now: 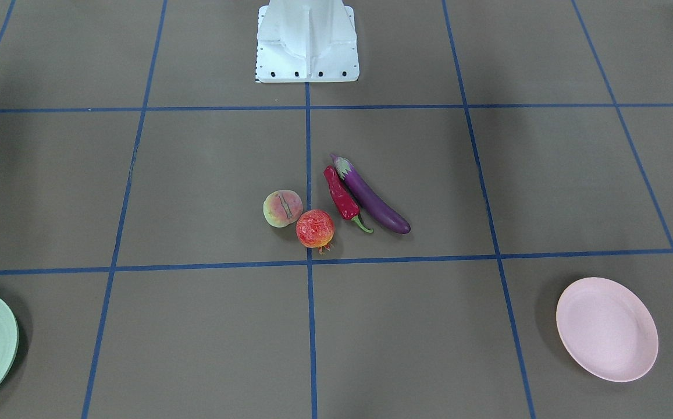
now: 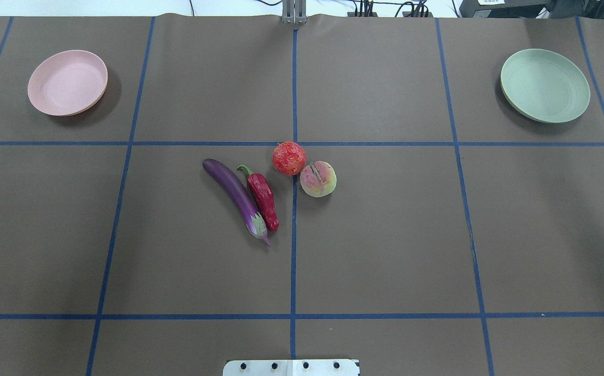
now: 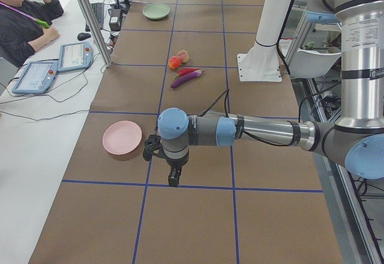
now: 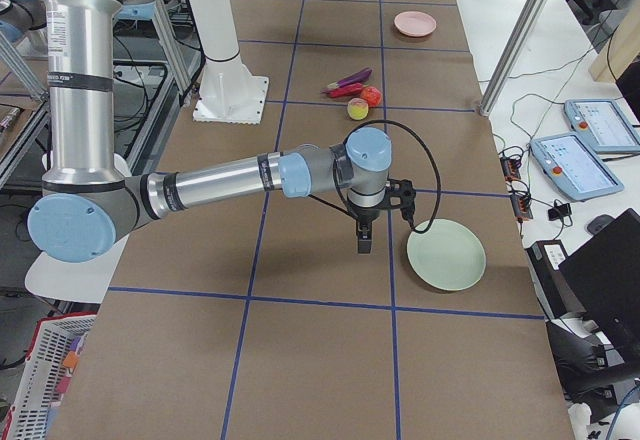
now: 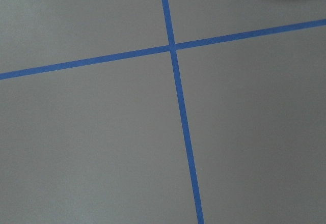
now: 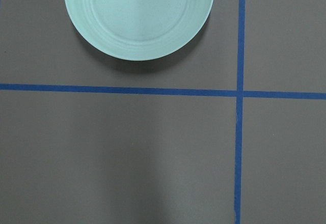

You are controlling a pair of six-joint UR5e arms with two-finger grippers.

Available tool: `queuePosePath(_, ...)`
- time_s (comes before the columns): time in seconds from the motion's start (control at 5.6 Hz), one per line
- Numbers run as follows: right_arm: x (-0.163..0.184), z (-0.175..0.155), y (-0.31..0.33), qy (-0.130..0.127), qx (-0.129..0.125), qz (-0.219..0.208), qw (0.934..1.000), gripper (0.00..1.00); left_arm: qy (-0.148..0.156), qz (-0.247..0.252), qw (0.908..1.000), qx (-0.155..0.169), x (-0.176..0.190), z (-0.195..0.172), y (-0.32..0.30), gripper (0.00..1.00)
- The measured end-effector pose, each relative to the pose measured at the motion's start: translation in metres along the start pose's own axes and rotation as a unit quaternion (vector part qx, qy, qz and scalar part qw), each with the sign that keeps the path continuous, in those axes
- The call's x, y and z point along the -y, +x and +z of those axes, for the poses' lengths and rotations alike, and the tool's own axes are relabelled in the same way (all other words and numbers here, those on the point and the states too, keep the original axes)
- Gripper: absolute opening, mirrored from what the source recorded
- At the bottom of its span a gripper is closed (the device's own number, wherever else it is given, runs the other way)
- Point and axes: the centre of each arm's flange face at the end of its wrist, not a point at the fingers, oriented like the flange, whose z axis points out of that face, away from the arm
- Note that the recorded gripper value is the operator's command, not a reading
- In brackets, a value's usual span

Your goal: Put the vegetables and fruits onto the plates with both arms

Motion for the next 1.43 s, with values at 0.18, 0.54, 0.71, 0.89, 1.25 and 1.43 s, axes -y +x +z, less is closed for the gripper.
queuePosePath(0.18,0.000,0.000,-0.001,0.000,0.000,-0.001,1.0000,1.00,0.001,0.001,1.0000,0.000,0.000,-0.001,0.002,1.00)
queuePosePath(0.54,0.007,-0.002,-0.029,0.006,0.006,-0.032,0.9995,1.00,0.004,0.004,1.0000,0.001,0.001,-0.004,0.004,1.00)
queuePosePath(0.71,0.015,0.000,-0.063,0.020,0.023,-0.079,0.9964,1.00,0.004,0.004,1.0000,0.001,0.001,-0.004,0.004,1.00)
queuePosePath(0.89,0.019,0.012,-0.109,0.038,0.049,-0.153,0.9862,1.00,0.004,0.004,1.0000,0.001,0.001,-0.004,0.004,1.00)
queuePosePath(1.25,0.056,0.050,-0.242,0.050,0.104,-0.257,0.9595,1.00,0.003,0.002,1.0000,0.000,0.001,-0.002,0.002,1.00)
queuePosePath(1.43,0.063,0.060,-0.312,0.050,0.116,-0.249,0.9602,1.00,0.002,0.002,1.0000,0.000,0.001,-0.002,0.003,1.00)
